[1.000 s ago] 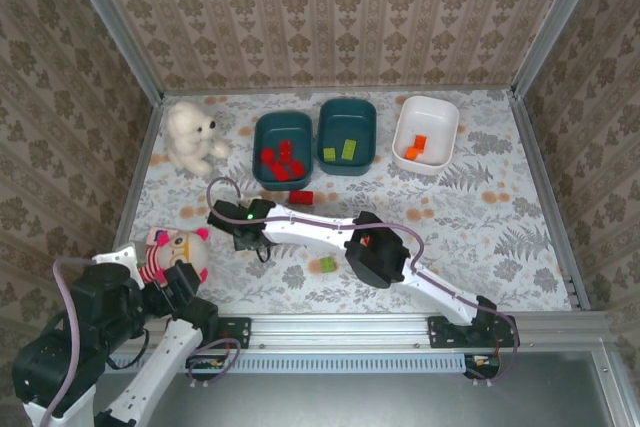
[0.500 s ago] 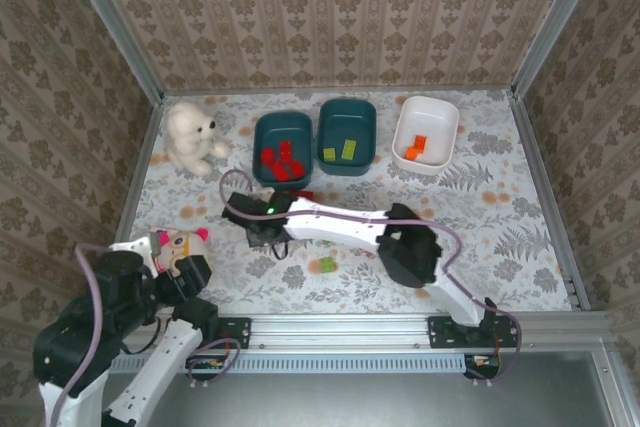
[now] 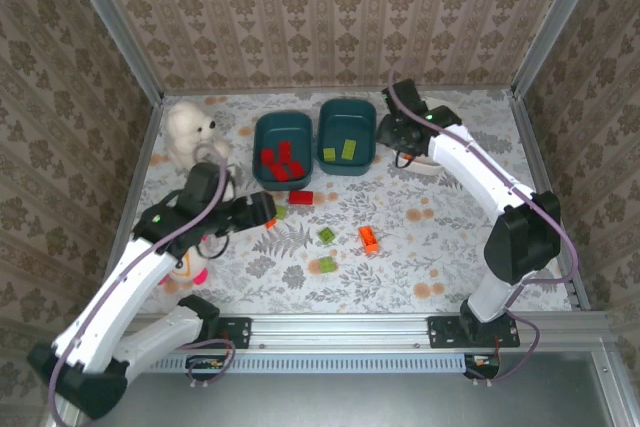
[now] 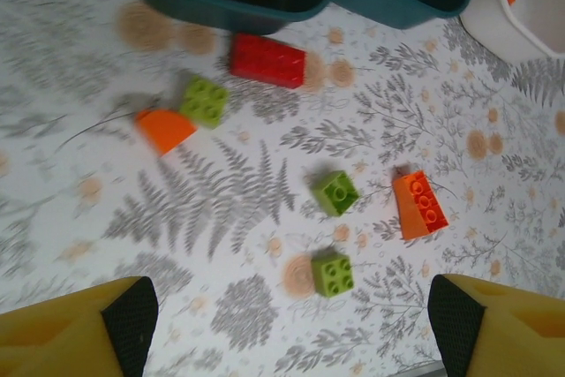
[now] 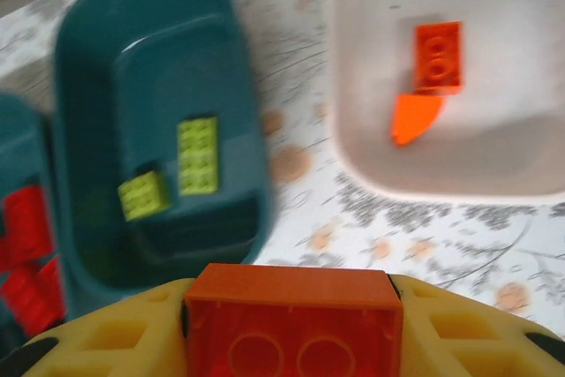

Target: Sort the legos into containers by color

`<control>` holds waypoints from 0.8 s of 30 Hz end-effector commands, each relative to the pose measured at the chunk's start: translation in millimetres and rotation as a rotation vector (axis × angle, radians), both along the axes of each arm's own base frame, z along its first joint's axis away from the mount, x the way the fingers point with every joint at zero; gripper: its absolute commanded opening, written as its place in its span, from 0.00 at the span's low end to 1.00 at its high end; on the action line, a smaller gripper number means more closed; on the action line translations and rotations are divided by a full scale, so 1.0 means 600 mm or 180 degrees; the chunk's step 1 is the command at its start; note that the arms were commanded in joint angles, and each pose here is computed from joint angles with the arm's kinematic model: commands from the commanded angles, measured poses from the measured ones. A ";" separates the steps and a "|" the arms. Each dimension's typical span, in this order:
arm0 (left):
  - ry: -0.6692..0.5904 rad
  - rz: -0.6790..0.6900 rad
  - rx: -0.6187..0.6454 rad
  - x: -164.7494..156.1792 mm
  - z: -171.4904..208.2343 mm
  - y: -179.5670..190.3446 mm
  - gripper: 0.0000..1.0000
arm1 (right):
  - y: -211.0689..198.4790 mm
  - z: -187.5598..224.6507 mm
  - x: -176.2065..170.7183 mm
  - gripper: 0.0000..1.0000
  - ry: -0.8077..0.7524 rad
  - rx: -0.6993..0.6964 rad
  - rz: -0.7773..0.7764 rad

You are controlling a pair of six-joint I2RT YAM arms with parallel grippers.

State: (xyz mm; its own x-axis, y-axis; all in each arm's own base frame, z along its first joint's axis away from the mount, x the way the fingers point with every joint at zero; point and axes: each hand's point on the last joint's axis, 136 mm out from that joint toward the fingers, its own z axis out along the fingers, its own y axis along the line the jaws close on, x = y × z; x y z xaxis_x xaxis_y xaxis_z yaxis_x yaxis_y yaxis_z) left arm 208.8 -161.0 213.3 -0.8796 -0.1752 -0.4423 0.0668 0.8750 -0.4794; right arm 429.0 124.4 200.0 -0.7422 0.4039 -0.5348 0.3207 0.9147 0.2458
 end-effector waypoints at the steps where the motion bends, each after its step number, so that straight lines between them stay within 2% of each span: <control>1: -0.0376 -0.0122 -0.0152 0.063 0.041 -0.065 0.84 | -0.040 -0.035 0.037 0.48 0.0188 0.0182 -0.0163; 5: -0.0371 -0.0257 -0.0154 0.100 0.040 -0.120 0.84 | -0.124 -0.082 0.069 0.48 0.0361 0.0421 -0.1052; 8: -0.0360 -0.0380 -0.0119 0.117 0.042 -0.147 0.84 | -0.159 -0.116 0.083 0.48 0.0417 0.0679 -0.1643; 11: -0.0349 -0.0441 -0.0117 0.127 0.038 -0.161 0.84 | -0.171 -0.148 0.093 0.48 0.0480 0.0867 -0.2082; 17: -0.0287 -0.0492 -0.0128 0.126 0.026 -0.168 0.84 | -0.187 -0.191 0.075 0.48 0.0644 0.1066 -0.3036; 24: -0.0287 -0.0530 -0.0103 0.114 0.028 -0.160 0.84 | -0.203 -0.206 0.071 0.50 0.0621 0.1120 -0.3780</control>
State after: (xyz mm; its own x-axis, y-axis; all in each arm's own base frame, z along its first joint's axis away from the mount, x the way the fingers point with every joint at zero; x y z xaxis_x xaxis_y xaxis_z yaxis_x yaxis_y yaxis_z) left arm 283.1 -254.7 218.2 -0.8681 -0.0702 -0.4915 0.2074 0.8481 -0.4875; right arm 481.2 10.8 78.9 -0.0438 0.9842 -0.1718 0.9484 0.0951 0.3026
